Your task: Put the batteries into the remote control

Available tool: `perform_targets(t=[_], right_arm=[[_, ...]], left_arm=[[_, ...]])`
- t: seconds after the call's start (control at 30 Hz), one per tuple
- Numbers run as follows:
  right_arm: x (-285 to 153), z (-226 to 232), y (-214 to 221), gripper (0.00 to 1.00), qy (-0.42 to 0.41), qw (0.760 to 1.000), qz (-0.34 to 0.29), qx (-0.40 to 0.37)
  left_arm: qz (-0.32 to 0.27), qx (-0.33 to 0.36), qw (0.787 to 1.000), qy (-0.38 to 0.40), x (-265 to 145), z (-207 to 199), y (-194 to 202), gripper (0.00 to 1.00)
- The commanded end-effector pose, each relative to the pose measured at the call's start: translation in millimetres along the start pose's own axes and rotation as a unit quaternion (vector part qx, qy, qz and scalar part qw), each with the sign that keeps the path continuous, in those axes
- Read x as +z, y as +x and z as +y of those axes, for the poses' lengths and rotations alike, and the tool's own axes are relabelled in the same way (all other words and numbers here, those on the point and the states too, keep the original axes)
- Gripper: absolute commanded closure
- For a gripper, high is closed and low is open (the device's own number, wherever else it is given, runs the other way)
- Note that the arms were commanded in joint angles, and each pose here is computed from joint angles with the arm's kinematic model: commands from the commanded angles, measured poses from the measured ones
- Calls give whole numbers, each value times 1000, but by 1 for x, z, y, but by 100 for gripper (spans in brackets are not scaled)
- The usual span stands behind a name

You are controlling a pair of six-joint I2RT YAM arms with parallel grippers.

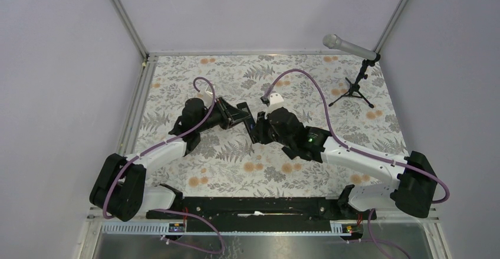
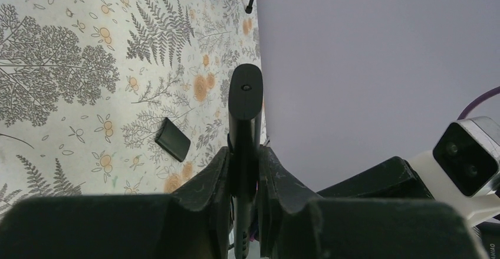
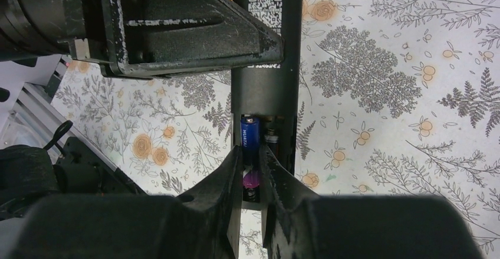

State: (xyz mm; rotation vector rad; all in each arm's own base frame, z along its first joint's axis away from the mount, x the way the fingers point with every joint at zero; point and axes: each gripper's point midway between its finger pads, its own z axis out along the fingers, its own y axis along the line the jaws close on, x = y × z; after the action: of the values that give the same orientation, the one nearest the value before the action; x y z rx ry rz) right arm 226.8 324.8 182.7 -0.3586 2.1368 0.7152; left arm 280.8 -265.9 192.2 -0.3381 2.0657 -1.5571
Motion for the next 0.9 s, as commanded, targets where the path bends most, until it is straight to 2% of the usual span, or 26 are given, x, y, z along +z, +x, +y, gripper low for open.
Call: perform_targets(t=[0.0,0.43,0.87], right_arm=[[-3,5,-32,93,2,998,-55,6],[-14,-1,-27,85,6,999,-46,-14],[-26,9,-44,67,-3,999,-42,-23]], left_arm=[[8,-2,999,52,2,-35,-3,100],[0,-22,996,86,1,-60,-10,100],[0,-27,995,95,0,-63,-10,100]])
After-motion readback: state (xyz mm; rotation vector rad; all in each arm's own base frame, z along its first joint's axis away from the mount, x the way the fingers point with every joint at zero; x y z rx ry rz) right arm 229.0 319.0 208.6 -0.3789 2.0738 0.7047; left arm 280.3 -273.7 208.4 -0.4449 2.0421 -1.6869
